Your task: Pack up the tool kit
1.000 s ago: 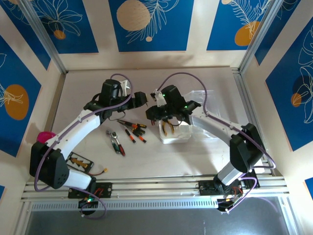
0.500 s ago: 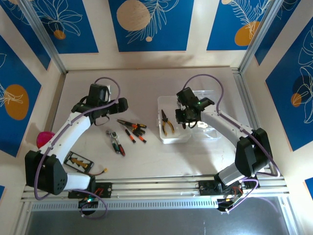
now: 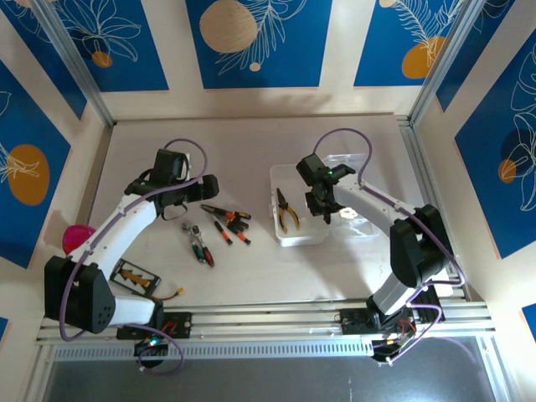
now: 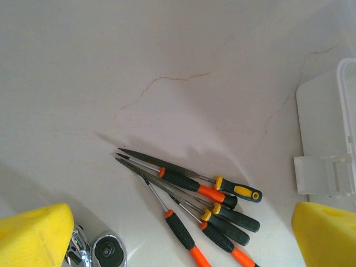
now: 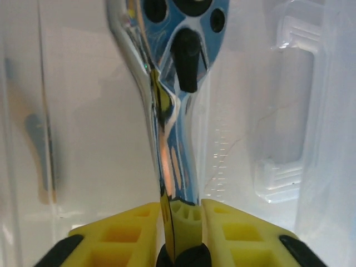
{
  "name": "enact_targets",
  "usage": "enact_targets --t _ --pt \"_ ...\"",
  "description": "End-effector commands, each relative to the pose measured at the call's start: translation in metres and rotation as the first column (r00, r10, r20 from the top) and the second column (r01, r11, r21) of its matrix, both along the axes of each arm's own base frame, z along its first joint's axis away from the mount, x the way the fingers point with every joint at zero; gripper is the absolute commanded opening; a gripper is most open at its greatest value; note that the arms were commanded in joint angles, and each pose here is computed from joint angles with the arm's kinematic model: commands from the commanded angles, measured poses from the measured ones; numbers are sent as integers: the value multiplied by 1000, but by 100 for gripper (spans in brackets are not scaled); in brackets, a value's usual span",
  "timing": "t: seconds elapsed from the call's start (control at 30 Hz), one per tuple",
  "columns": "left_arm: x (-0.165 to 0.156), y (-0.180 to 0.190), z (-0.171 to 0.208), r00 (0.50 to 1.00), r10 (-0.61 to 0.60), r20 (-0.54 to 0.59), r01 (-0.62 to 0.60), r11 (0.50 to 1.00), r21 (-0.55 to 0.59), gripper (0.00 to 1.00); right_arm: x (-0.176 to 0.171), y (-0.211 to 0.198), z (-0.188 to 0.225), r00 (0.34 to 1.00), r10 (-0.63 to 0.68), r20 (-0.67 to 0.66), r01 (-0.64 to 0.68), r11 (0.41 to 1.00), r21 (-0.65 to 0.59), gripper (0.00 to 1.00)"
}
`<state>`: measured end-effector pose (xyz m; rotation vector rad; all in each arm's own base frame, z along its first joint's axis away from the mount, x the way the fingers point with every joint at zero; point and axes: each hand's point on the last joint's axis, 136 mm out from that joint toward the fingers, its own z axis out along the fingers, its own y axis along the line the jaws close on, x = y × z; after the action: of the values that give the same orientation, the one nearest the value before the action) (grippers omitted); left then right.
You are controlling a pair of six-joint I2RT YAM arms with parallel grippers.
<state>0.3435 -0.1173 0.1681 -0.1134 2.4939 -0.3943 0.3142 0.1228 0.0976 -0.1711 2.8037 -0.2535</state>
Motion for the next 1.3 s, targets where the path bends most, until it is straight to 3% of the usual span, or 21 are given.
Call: enact_targets --t 0.0,0.27,0.37,0.4,0.43,0.57,0.77,1.03,1.27 --pt "-4 2 -5 1000 -6 -20 6 1000 14 100 9 -2 16 999 -14 51 15 999 -28 36" --pt "-14 8 -28 995 -5 -100 11 998 55 100 13 18 33 994 28 104 -34 998 60 58" --pt "-20 7 -49 986 -7 -169 17 998 55 100 12 40 51 985 88 148 -109 985 137 82" --pt "-22 5 -56 983 -8 -186 18 999 47 100 10 49 57 980 116 161 -142 977 161 96" --pt "-24 4 -62 979 -7 -202 15 999 38 100 9 57 63 974 140 177 -172 968 182 99" --pt "-27 2 -82 971 5 -238 2 1000 29 100 3 86 82 945 232 232 -286 929 237 99" --pt "-39 -9 -96 960 -30 -277 52 996 72 83 -6 114 90 908 309 282 -395 856 333 99" --pt "-57 -36 -119 937 -84 -340 126 987 104 53 -8 116 85 909 311 278 -397 847 352 99" --pt "-53 -29 -139 931 -54 -362 125 976 178 50 -8 111 88 910 304 284 -394 848 355 99"
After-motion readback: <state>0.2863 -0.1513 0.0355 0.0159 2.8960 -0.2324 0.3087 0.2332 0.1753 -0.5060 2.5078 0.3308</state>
